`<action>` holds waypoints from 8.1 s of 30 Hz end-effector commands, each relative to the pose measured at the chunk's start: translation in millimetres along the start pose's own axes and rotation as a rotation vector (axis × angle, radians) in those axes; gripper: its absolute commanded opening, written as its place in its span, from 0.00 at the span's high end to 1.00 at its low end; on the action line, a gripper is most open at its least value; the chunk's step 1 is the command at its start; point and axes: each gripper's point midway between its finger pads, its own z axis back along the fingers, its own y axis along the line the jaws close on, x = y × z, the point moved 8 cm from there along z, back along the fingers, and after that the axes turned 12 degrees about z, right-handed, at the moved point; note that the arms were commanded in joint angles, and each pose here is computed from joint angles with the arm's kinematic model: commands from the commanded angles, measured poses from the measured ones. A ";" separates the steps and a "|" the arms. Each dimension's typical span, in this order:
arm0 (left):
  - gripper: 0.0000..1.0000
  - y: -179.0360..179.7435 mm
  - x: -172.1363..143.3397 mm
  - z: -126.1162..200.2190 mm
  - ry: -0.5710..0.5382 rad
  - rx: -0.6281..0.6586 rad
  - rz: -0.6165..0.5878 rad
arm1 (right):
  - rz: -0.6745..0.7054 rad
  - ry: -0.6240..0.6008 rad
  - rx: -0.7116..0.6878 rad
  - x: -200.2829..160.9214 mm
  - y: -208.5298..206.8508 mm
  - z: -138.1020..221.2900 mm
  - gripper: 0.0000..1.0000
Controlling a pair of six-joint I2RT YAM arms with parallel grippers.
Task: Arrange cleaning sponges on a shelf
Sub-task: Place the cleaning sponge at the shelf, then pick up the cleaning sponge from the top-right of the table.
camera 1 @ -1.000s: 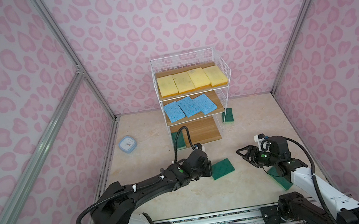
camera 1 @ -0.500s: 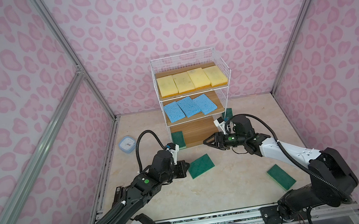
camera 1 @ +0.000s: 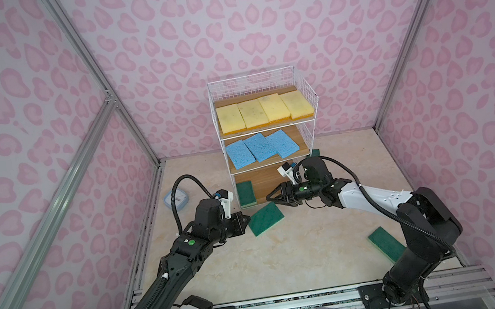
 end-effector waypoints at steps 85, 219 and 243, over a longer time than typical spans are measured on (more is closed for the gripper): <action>0.14 16.0 -13.5 71.1 -0.151 0.130 -0.092 | -0.492 -1.169 -0.543 9.6 -89.3 -43.3 0.91; 0.02 24.5 36.7 14.3 -0.161 0.328 0.000 | -0.508 -0.573 -0.712 43.1 -202.8 169.4 0.41; 0.02 33.2 34.9 12.9 -0.148 0.366 -0.014 | -0.506 -0.376 -0.863 108.4 -274.2 131.1 0.56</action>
